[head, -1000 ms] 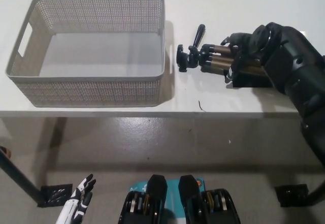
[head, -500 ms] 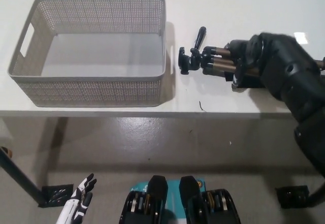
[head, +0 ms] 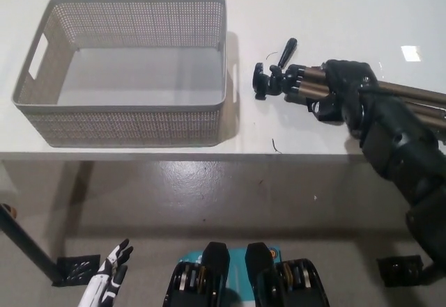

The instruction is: The robot uses its right hand to pick the tripod on the desk and places it into a rectangular container on the left.

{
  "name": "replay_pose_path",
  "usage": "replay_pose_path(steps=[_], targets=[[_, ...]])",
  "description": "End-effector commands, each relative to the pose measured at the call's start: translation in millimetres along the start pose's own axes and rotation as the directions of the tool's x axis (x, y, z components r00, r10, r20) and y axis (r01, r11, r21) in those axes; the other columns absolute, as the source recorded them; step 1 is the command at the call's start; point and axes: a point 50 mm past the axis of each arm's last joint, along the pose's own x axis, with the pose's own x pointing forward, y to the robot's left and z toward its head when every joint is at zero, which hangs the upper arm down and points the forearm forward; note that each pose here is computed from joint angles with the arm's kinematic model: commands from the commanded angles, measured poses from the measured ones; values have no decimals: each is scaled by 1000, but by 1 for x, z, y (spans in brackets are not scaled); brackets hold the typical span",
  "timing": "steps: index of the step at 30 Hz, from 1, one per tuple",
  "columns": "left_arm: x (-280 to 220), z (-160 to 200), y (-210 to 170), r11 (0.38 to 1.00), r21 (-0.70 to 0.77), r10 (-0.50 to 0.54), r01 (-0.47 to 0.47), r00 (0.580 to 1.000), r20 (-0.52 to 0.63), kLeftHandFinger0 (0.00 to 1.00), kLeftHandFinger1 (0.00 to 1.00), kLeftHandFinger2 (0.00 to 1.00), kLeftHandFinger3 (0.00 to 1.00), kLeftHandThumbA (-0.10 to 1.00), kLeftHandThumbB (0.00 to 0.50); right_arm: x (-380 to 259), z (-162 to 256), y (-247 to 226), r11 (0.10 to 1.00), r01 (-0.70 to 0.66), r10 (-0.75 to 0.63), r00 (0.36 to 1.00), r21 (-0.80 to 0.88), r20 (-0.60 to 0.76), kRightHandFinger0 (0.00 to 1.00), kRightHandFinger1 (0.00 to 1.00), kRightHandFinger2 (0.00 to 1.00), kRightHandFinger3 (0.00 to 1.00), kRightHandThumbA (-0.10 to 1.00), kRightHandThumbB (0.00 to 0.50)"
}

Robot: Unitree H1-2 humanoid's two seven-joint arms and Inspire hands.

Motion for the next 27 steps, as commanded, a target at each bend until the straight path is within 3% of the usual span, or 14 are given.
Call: replay_pose_path(steps=[1,3,5,8,9,10,11,13,14,15,16,18,24,27], targets=[[-7,4,1,1000,-12,-1,1,999,37,1000,1000,1000,1000,1000,164,-12,-41,50,999,14,-12,999,46,-37,182,321,464,619,-100,209],[-6,5,0,1000,-4,1,-1,999,39,1000,1000,1000,1000,1000,160,-11,-43,43,998,51,-50,998,26,-23,244,327,423,532,-100,184],[-6,3,0,1000,-3,-2,2,999,37,1000,1000,1000,1000,1000,184,-10,-45,34,995,98,-97,995,28,-13,161,256,359,522,-100,178],[-6,3,0,1000,-9,-3,4,999,39,1000,1000,1000,1000,1000,180,-8,-46,9,975,222,-223,974,26,33,166,285,402,532,-100,196],[-6,3,0,1000,-8,-3,3,999,39,1000,1000,1000,1000,1000,178,-7,-45,-3,957,286,-288,956,40,53,105,204,316,436,-100,205],[-5,4,3,1000,-1,-5,5,999,41,1000,1000,1000,1000,1000,170,-7,-43,-15,935,345,-351,934,87,68,17,48,196,347,-100,164],[-2,4,3,1000,4,-3,3,999,43,1000,1000,1000,1000,1000,186,-6,-41,-32,907,401,-413,907,128,81,1,2,155,306,-100,134],[-1,4,3,1000,6,-4,3,999,40,1000,1000,1000,1000,1000,185,-7,-35,-57,847,496,-521,846,190,113,0,75,412,414,-100,103],[-4,3,3,1000,2,-4,4,999,37,1000,1000,1000,1000,1000,178,-10,-32,-68,801,560,-593,791,213,149,0,268,757,566,-100,70],[-4,3,2,1000,2,-6,6,999,38,1000,1000,1000,1000,1000,177,-11,-28,-81,768,605,-639,748,213,179,0,451,948,909,-100,60],[-5,4,2,1000,-9,-6,6,999,38,1000,1000,1000,1000,1000,170,-12,-22,-98,737,636,-675,712,227,195,0,490,874,1000,-100,91],[-8,3,1,1000,-17,-3,4,999,35,1000,1000,1000,1000,1000,159,-17,-13,-118,671,700,-741,629,244,234,0,422,790,888,-100,125],[-8,2,1,1000,-17,-3,4,999,47,1000,1000,1000,1000,1000,137,-32,10,-167,516,818,-842,430,255,325,0,448,840,940,-100,181],[-11,0,3,1000,-14,-2,2,999,44,1000,1000,1000,1000,1000,151,-43,26,-185,471,839,-857,363,271,366,0,442,819,900,-100,154]])
